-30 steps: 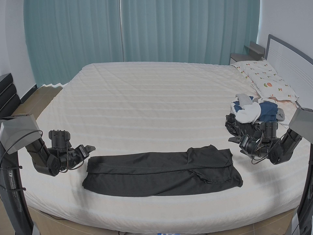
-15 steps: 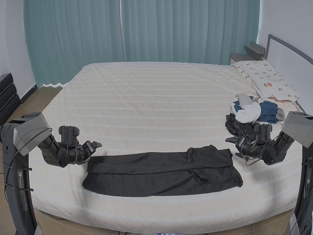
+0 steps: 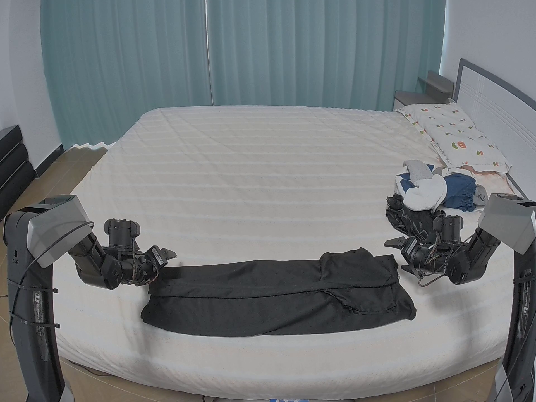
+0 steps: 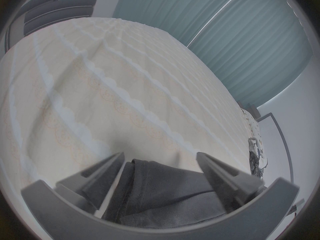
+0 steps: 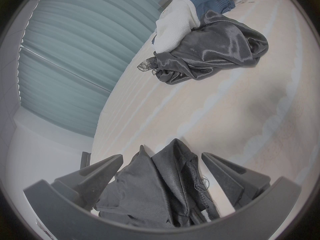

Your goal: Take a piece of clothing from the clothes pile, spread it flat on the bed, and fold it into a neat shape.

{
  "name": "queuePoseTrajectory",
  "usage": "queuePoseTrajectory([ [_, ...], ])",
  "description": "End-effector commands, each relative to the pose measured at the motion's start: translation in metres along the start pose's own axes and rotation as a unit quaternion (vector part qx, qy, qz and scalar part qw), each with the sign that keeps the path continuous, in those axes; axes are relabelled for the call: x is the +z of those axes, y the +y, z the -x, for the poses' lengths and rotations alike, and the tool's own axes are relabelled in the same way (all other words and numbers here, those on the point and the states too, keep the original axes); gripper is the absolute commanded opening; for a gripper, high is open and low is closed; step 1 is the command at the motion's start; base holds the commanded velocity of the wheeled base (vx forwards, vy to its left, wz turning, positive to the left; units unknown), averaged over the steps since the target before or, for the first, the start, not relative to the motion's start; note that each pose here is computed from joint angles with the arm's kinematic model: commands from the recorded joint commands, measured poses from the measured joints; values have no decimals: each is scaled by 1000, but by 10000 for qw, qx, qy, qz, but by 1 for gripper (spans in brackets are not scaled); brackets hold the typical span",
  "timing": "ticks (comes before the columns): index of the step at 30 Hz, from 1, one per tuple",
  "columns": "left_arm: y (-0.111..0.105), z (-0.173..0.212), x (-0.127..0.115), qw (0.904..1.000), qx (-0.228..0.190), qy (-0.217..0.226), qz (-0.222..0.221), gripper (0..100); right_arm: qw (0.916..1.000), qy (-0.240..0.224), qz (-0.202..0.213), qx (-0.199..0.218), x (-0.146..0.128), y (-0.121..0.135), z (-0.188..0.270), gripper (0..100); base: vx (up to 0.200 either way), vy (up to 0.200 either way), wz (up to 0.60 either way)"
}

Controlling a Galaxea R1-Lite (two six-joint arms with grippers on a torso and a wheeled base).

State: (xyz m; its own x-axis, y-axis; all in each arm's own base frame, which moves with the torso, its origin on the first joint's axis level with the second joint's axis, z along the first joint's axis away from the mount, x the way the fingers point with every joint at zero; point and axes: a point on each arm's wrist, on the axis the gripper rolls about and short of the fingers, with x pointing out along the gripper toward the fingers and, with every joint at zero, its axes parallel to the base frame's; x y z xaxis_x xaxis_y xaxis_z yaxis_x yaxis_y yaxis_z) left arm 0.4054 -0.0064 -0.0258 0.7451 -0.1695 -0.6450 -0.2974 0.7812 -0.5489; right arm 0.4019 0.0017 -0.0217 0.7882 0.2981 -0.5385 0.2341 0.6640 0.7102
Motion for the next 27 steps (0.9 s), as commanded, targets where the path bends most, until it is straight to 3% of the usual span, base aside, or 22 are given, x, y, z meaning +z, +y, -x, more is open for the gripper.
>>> queuePoseTrajectory([
  [1,-1,-1,-2,10000,0,16,-29,0,10000,31,-1,-21,-2,-2,-2,100,0,0,0],
  [25,3,1,3,9995,90,-115,278,0,9998,175,115,24,-10,9,-21,100,0,0,0],
  [26,3,1,3,9995,90,-115,278,0,9998,165,107,17,-9,8,-21,0,0,0,0],
  [27,3,1,3,9995,90,-115,278,0,9998,159,107,12,-9,8,-21,0,0,0,0],
])
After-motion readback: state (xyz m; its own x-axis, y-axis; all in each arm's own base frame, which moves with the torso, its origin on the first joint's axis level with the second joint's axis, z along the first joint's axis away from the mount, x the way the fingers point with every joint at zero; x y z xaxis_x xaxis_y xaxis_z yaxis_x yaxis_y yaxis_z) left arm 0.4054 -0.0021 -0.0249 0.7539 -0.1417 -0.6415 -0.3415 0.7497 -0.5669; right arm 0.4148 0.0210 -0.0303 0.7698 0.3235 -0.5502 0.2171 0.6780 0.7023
